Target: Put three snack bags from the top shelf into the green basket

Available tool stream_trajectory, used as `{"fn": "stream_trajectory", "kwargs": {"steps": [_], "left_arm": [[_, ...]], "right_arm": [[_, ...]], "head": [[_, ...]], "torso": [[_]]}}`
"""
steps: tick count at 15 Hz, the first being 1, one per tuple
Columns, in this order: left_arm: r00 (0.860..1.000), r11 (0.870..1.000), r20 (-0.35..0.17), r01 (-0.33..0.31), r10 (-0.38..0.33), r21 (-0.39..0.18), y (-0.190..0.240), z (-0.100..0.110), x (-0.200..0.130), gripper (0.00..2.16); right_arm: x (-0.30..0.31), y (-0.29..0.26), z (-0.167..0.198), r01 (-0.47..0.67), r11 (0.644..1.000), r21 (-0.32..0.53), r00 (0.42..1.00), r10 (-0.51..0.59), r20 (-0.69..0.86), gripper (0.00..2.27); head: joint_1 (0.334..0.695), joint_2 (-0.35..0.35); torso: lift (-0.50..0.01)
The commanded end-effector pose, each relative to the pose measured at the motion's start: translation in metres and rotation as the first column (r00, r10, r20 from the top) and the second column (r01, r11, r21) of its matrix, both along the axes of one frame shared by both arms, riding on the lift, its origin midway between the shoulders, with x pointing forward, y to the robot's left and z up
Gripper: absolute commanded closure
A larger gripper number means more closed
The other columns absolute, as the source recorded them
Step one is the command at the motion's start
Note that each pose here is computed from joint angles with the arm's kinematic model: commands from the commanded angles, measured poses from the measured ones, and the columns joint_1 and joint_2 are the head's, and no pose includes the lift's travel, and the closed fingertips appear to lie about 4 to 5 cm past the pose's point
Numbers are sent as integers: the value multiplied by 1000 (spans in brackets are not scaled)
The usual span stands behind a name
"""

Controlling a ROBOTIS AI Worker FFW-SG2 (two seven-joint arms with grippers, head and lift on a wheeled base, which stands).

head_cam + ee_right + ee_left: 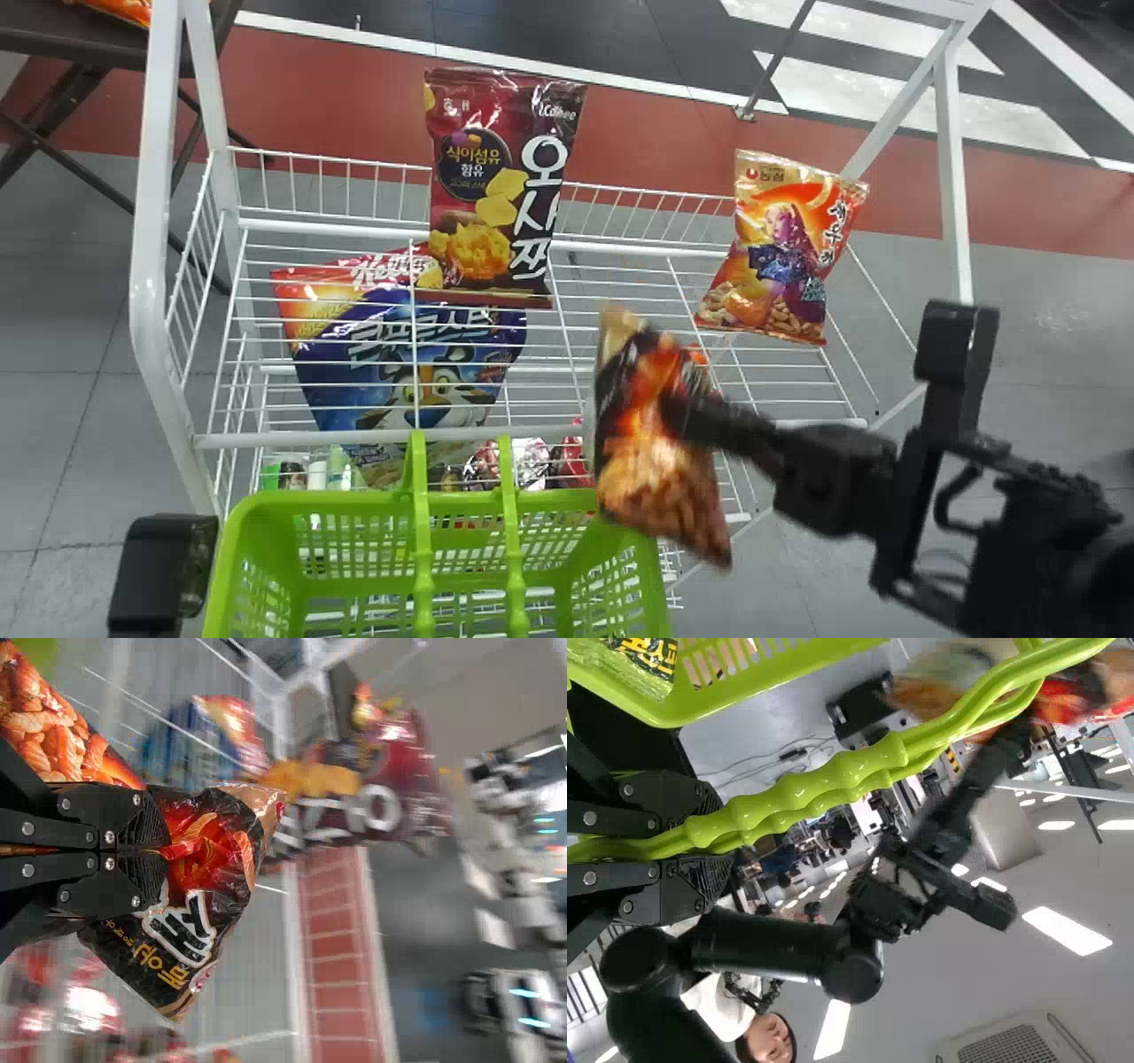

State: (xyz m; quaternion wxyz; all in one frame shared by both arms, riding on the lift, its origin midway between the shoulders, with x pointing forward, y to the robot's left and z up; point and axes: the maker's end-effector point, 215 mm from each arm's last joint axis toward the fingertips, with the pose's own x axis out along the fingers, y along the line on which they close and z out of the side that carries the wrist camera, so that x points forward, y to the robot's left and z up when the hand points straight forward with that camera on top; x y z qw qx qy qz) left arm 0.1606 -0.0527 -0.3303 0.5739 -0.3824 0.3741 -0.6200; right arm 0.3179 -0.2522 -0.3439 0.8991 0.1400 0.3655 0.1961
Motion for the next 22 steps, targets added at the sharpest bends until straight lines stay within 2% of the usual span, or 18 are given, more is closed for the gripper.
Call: {"fn": "stream_trajectory", "kwargs": {"steps": [1, 7, 10, 13, 15, 18, 21, 22], "left_arm": [[1000, 1000, -4, 1, -1, 2, -1, -2, -1, 1632], [1000, 1000, 0, 8, -8, -2, -3, 1, -2, 1632], [1000, 1000, 2, 11, -11, -6, -4, 2, -4, 1632], [1000, 1000, 0, 10, -10, -7, -4, 2, -5, 1632], [1000, 1000, 0, 11, -11, -6, -4, 2, -5, 1632], [1000, 1000, 2, 11, -11, -8, -4, 3, -5, 1632], [1000, 1000, 3, 12, -12, -7, -4, 4, -5, 1632], [1000, 1000, 3, 12, -12, -7, -4, 4, -5, 1632]], "right_arm": [[-45, 22, -6, -67, 997, 50, 991, 72, -116, 2128], [-68, 66, 18, -173, 968, 182, 977, 191, -90, 2125], [-82, 83, 0, -188, 959, 215, 965, 221, -144, 2128], [-93, 79, -42, -145, 964, 221, 947, 200, -251, 2128], [-97, 69, -67, -112, 976, 184, 937, 166, -307, 2128], [-102, 43, -108, -68, 994, 82, 919, 95, -383, 2125], [-60, 27, -131, -49, 996, -68, 964, 30, -264, 2088], [-52, 24, -138, -49, 991, -128, 972, 18, -234, 1676]], "head": [[695, -350], [695, -350], [695, -350], [695, -350], [695, -350], [695, -350], [695, -350], [695, -350]], "torso": [[-45], [-45], [-45], [-45], [-45], [-45], [-45], [-45]]}}
